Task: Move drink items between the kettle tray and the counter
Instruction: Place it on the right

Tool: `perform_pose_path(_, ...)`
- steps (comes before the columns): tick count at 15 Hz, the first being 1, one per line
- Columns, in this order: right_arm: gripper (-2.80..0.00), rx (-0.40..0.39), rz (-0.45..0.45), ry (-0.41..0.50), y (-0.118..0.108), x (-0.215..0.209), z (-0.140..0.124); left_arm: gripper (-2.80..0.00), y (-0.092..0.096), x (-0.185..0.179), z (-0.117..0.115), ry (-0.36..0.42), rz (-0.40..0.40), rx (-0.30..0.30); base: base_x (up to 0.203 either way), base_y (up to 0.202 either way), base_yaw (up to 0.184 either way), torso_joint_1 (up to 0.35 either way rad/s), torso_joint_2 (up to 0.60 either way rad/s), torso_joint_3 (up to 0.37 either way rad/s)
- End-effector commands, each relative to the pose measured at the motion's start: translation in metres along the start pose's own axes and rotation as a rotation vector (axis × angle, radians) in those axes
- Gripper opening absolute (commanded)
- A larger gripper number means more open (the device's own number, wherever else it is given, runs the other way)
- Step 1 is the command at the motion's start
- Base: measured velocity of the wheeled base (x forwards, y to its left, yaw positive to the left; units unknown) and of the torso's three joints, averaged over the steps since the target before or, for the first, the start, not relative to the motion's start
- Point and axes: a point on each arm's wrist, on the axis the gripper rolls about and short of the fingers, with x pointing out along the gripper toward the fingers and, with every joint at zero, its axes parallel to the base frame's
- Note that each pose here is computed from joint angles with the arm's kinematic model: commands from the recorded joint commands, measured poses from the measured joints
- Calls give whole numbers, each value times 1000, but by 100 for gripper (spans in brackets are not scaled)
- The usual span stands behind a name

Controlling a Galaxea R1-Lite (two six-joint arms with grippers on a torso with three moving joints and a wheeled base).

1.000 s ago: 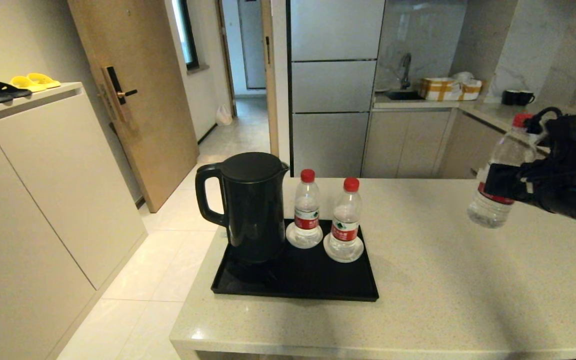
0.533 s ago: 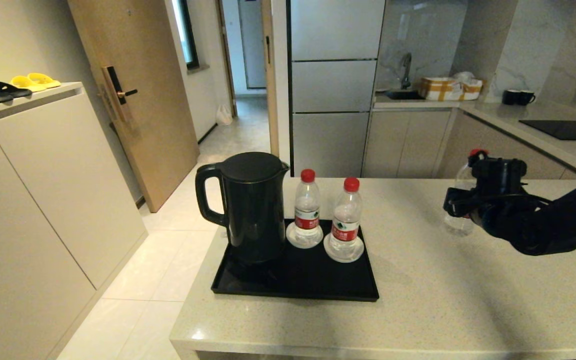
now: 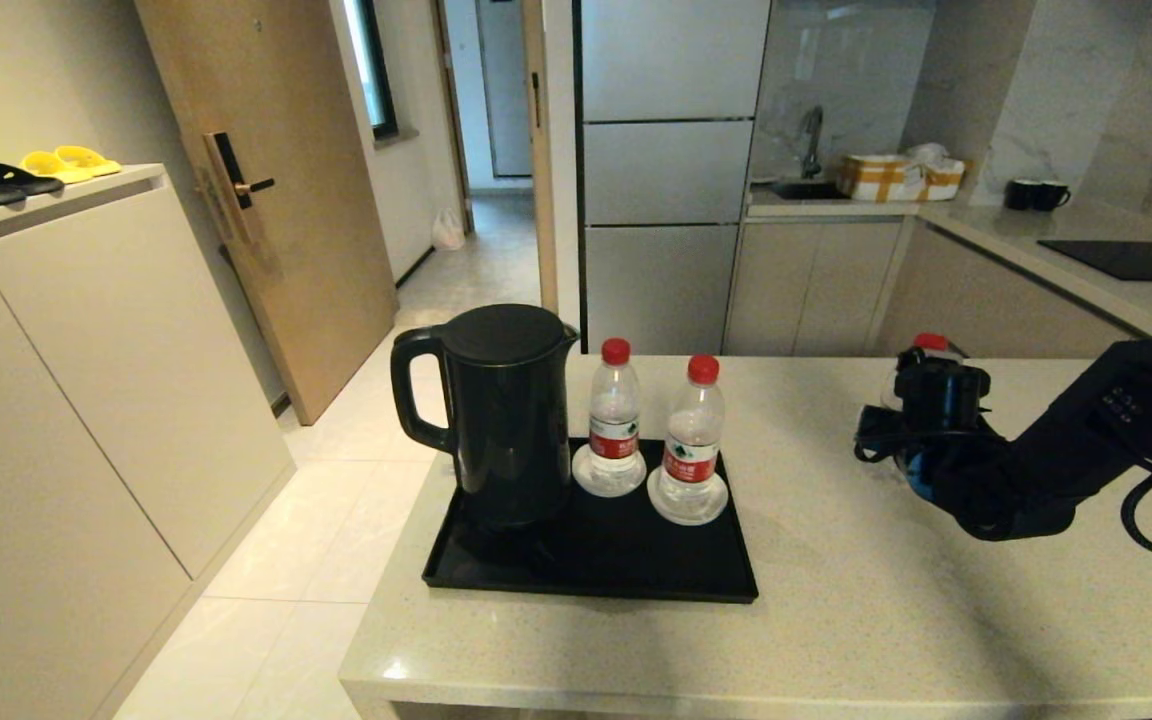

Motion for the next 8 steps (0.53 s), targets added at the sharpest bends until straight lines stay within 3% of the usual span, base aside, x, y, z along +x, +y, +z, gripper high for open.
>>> perform_pose_path(1,0,4,-2,-4,-2,-2,3,-280,0,0,0,1,0,0,0,0,0,0,0,0)
perform_pose_path(5,0,25,60,-37,-11,-35,44,-280,0,0,0,1,0,0,0,0,0,0,0,0)
perform_pose_path(8,0,42,225,-43,-28,-95,95,-280,0,0,0,1,0,0,0,0,0,0,0,0)
